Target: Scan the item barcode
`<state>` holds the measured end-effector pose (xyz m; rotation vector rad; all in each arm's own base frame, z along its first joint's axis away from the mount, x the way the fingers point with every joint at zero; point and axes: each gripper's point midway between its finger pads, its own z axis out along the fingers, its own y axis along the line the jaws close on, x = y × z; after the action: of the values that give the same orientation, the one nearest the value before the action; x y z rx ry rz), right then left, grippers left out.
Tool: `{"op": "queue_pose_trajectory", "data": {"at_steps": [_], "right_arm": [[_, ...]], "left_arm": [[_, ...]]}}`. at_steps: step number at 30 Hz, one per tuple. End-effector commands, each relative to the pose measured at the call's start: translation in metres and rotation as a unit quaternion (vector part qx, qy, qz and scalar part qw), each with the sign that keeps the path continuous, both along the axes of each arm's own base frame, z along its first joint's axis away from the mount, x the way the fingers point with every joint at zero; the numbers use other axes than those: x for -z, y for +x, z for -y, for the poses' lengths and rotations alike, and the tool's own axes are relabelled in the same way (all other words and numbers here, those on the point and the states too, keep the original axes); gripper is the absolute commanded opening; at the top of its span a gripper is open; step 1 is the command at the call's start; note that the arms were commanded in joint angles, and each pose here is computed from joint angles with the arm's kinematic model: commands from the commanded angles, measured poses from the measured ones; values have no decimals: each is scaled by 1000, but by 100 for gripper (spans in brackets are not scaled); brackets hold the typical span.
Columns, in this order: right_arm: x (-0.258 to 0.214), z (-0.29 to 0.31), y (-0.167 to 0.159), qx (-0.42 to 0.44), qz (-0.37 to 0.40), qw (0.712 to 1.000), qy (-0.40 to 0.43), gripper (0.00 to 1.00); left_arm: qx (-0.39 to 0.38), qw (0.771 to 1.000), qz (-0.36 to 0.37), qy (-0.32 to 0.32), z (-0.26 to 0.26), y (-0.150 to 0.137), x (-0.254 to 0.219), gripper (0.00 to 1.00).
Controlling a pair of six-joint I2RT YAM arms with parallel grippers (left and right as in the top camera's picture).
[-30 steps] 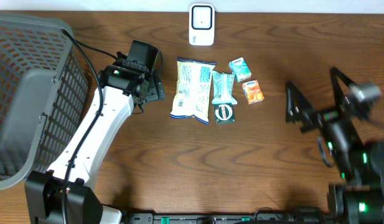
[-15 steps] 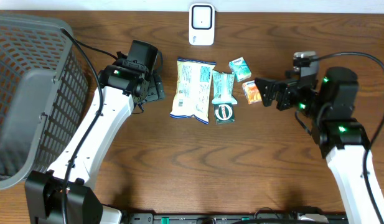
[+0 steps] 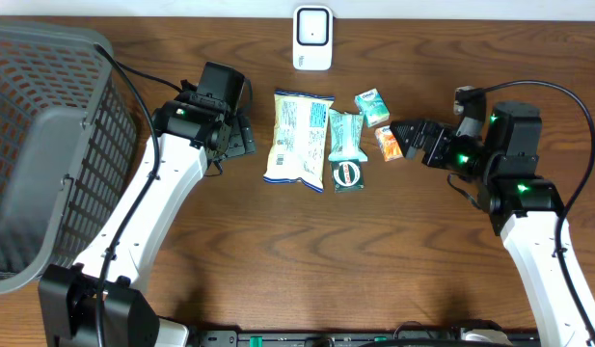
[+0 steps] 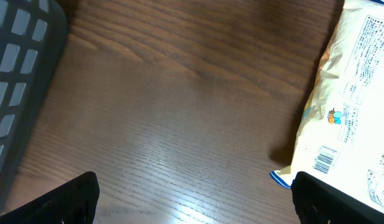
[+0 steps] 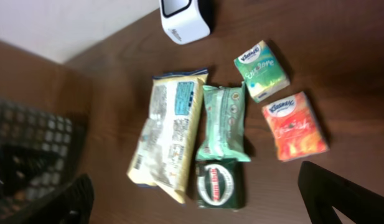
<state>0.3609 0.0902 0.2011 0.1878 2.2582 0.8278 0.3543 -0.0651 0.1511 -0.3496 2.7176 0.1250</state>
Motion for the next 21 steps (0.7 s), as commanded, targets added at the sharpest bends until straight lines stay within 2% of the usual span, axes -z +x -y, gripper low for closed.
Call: {"op": "queue_pose_trajectory", "data": {"at_steps": [1,7,16,21], "right_arm": [[-13,-1,7,49,-31,996,72,99],[-44,-18,14,47,-28,983,176,99],[-136,-55,25,-40,170,962,212,99],[-164,-75,20,-60,219,949,218,99]], "left_arm": [[-1,1000,6,7,-3,0,-5,98],[-1,1000,6,7,-3,0,-5,98],[-1,1000,6,7,-3,0,-5,98],[-1,1000,6,7,-3,0,-5,98]]}}
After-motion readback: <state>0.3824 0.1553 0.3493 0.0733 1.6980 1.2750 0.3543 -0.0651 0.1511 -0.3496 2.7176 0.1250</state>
